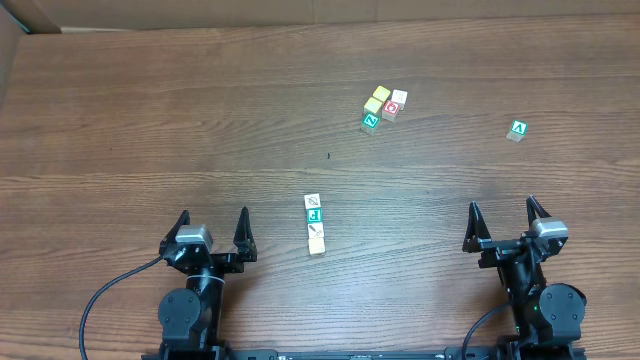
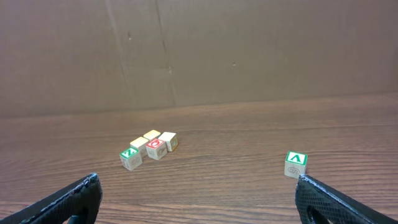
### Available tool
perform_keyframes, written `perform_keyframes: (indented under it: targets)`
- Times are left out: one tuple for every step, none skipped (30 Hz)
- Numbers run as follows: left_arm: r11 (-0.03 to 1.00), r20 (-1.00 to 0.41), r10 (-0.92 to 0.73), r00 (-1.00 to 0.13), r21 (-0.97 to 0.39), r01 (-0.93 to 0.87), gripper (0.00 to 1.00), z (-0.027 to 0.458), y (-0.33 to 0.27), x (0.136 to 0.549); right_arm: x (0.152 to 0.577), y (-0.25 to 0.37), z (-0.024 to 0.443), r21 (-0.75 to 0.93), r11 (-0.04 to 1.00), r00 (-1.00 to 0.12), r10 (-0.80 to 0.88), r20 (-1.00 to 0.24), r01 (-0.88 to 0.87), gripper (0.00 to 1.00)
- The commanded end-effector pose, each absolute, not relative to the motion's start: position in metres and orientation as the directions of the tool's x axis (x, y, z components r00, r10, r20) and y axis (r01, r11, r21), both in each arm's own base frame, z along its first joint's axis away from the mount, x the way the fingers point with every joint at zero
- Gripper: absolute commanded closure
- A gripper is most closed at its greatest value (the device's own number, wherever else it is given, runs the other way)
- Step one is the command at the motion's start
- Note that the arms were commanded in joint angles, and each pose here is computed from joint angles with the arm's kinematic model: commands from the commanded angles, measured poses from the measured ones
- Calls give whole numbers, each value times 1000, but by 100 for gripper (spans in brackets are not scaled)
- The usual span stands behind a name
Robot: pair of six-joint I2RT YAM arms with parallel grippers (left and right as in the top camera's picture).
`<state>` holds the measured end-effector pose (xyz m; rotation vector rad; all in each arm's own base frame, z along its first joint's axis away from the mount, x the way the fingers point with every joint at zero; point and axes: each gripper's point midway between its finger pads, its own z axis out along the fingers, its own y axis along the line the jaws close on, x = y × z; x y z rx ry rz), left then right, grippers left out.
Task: Flip 3 blocks
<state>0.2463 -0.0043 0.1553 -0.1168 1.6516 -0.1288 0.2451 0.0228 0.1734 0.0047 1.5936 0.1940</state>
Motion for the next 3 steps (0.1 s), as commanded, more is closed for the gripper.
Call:
perform_keyframes:
  targets:
    - [990, -987, -140, -79, -141, 6, 0, 156, -4, 246, 245, 23, 171, 123, 985, -32, 120, -992, -120, 0]
    - [990, -987, -140, -79, -141, 6, 0, 156, -4, 246, 245, 23, 171, 123, 985, -32, 120, -992, -120, 0]
    - [990, -987, -140, -79, -141, 6, 0, 156, -4, 246, 245, 23, 171, 123, 985, -32, 120, -992, -120, 0]
